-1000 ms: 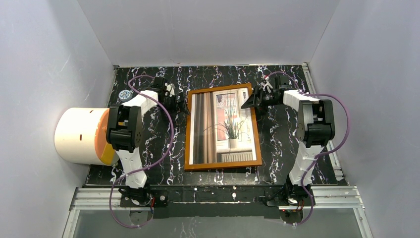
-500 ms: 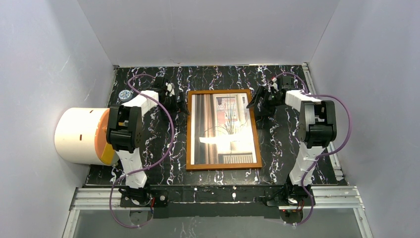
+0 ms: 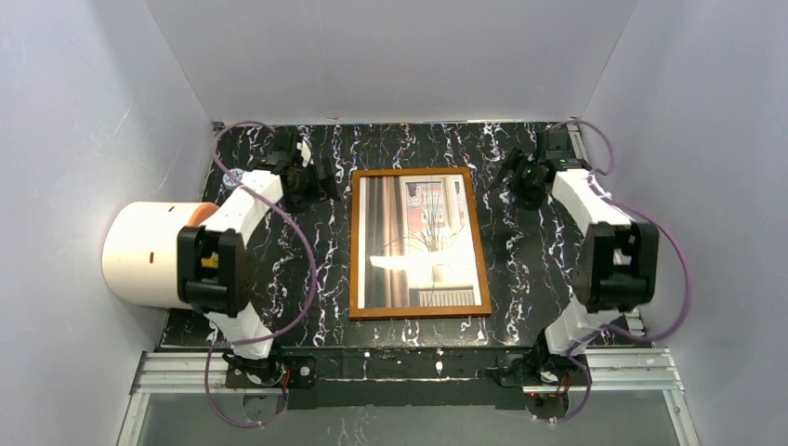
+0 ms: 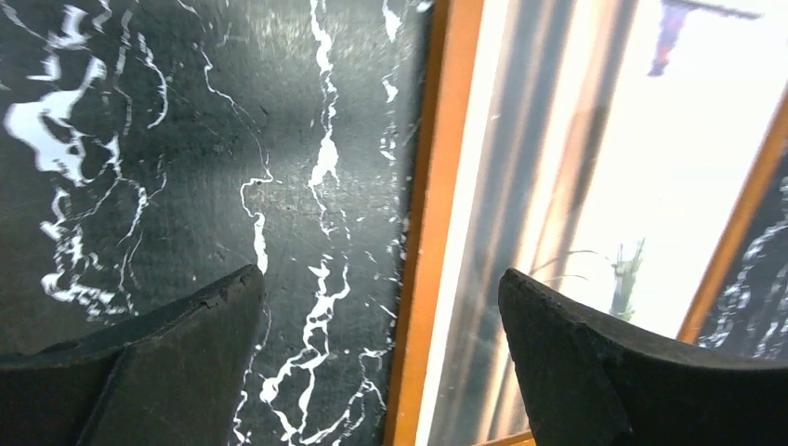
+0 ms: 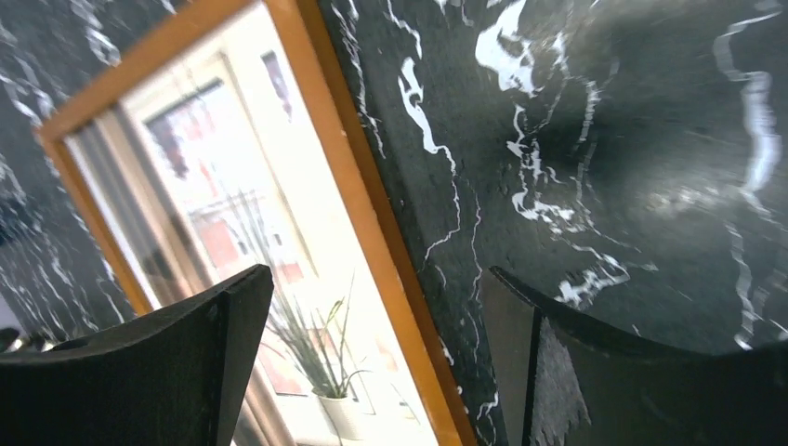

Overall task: Put the photo into the frame
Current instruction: Turn over the photo frame at the center of the board, then reset both arms

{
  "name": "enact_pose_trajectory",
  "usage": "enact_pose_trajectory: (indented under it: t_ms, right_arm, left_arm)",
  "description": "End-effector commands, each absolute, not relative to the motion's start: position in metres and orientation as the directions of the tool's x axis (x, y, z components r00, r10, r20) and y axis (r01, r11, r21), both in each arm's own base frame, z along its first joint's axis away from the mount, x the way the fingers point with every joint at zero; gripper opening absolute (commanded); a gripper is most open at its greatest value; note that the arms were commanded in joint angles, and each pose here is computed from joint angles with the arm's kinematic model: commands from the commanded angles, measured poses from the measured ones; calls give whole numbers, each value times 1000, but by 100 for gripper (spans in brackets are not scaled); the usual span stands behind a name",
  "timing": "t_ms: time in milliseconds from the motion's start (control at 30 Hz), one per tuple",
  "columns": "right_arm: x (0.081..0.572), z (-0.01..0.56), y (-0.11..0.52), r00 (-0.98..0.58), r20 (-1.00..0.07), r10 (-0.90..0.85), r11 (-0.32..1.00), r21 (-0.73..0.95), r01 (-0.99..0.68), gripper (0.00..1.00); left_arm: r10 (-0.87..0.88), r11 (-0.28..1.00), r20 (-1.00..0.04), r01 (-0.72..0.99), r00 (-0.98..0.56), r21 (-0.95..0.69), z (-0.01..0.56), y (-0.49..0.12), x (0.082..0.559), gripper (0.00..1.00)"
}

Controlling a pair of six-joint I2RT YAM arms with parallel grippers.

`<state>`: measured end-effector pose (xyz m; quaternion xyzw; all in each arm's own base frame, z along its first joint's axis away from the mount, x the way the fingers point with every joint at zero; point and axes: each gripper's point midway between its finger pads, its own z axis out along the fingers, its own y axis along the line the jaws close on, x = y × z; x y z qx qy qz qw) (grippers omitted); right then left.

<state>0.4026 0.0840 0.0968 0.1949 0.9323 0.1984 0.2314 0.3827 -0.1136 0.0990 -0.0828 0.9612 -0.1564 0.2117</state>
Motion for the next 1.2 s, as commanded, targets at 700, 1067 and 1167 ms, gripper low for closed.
enact_pose_trajectory:
  t_ms: [700, 1067, 1167]
  right_arm:
    - [224, 378, -1, -221, -824, 522, 840, 451, 301, 92]
    - [170, 427, -52, 18, -890, 457, 790, 415, 452, 99]
    - [170, 422, -58, -10, -898, 439, 782, 377, 496, 99]
  left_arm:
    - [-360, 928, -847, -60, -391, -367, 350, -48, 243, 98]
    - [-346, 936, -905, -155, -247, -316, 398, -9, 187, 99]
    - [-321, 942, -909, -189, -266, -277, 396, 0, 178, 98]
